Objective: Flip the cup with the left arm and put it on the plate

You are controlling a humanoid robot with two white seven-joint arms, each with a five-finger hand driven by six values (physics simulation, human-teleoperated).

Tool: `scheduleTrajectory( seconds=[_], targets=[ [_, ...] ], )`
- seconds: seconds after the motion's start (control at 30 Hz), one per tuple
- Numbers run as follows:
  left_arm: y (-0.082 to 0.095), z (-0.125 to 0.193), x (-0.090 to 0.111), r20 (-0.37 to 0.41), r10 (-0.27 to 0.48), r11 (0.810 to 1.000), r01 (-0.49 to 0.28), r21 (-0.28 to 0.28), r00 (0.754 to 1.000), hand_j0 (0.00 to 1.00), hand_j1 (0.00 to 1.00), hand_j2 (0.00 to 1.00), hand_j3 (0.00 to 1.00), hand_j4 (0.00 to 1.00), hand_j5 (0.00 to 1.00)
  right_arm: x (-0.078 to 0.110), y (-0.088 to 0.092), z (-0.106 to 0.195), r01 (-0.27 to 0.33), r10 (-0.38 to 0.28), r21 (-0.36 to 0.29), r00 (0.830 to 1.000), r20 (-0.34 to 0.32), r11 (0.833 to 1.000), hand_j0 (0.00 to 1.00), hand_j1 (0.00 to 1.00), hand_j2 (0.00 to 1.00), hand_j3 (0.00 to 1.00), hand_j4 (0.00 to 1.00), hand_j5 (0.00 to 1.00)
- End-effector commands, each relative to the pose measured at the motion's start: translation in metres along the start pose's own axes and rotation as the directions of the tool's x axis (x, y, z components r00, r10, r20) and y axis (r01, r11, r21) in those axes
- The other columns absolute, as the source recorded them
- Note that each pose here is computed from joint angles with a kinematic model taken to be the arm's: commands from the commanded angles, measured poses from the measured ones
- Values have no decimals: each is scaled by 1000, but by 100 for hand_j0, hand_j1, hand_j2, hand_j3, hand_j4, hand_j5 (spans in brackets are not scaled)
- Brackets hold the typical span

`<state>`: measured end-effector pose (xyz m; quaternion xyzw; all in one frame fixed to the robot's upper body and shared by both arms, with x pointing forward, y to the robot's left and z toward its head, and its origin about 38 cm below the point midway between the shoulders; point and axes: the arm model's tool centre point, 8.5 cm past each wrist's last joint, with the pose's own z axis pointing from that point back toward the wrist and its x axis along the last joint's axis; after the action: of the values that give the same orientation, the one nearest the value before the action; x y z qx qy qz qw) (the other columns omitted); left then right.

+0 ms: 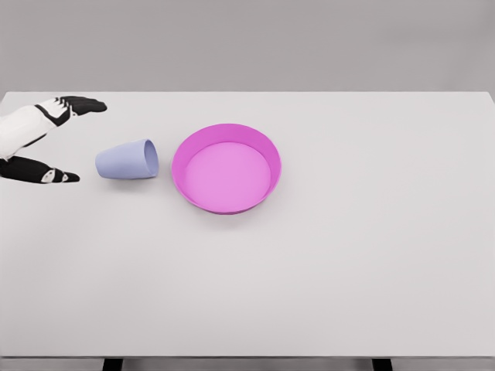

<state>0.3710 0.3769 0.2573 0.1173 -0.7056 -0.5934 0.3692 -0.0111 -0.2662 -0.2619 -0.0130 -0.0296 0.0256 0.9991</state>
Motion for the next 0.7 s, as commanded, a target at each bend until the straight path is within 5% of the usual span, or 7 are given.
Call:
scheduleTrajectory(
  seconds=[0.0, 0.4, 0.57, 0.67],
  targets=[
    [0, -3, 4, 12, -1, 1000, 1, 3, 1000, 100, 100, 100, 100, 100, 100, -1, 0, 0, 1, -1, 0, 1000, -1, 1000, 100, 100, 100, 100, 100, 100],
    [2, 7, -8, -37, -15, 1000, 15, -5, 999, 100, 100, 100, 100, 100, 100, 0, 0, 0, -1, 1, 1, 1000, 0, 1000, 100, 100, 100, 100, 100, 100],
    [-31, 14, -16, -77, 10, 998, -15, -61, 997, 100, 100, 100, 100, 100, 100, -1, 0, 0, -1, 1, 0, 1000, -1, 1000, 100, 100, 100, 100, 100, 100],
    [-24, 17, -22, -95, 15, 1000, -17, -20, 995, 100, 100, 100, 100, 100, 100, 0, 0, 0, -1, 1, 0, 1000, 0, 1000, 100, 100, 100, 100, 100, 100]
  ],
)
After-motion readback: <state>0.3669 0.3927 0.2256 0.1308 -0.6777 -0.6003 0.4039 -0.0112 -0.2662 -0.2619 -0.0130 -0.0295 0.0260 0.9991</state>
